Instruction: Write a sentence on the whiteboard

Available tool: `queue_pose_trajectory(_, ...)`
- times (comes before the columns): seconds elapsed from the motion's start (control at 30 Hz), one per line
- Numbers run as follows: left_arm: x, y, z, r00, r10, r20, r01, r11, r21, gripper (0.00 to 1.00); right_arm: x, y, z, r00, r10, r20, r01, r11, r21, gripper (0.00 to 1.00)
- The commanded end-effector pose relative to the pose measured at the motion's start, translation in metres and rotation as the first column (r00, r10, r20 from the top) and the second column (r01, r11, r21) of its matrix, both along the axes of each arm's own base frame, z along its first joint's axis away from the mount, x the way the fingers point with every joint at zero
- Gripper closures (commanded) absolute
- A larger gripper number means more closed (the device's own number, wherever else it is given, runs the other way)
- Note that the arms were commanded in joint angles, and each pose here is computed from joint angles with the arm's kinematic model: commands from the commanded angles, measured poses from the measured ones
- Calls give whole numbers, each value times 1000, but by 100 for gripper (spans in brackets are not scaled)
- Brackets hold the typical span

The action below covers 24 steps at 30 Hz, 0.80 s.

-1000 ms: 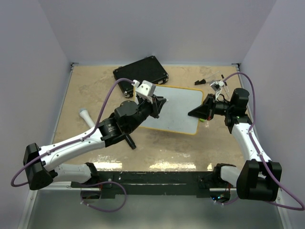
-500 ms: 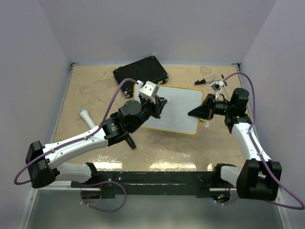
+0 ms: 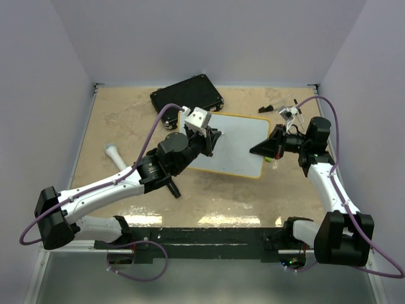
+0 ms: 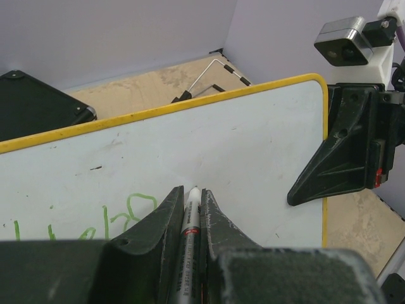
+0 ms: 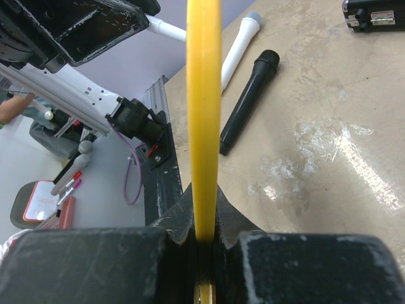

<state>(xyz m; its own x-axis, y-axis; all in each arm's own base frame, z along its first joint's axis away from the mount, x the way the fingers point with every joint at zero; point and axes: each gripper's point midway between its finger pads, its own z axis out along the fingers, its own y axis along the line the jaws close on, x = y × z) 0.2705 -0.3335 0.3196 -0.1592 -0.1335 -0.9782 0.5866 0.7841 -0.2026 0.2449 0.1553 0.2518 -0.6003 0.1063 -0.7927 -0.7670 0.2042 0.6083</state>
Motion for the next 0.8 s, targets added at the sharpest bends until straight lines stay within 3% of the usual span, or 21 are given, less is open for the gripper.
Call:
queue_pose_trajectory(0.0, 5, 2, 13, 999, 16, 33, -15, 1000, -20, 100, 1, -1, 18, 996, 23, 89, -23, 1000, -1, 100)
queue_pose_trajectory(0.5, -10, 7, -27, 997, -24, -70, 26, 999, 23, 100, 2, -1, 17, 996, 22, 86, -22, 1000, -1, 100)
queue_pose_trajectory(0.77, -10, 6, -9, 999, -33, -40, 32, 999, -25, 100, 1, -1, 18, 996, 20, 87, -20, 1000, -1, 100)
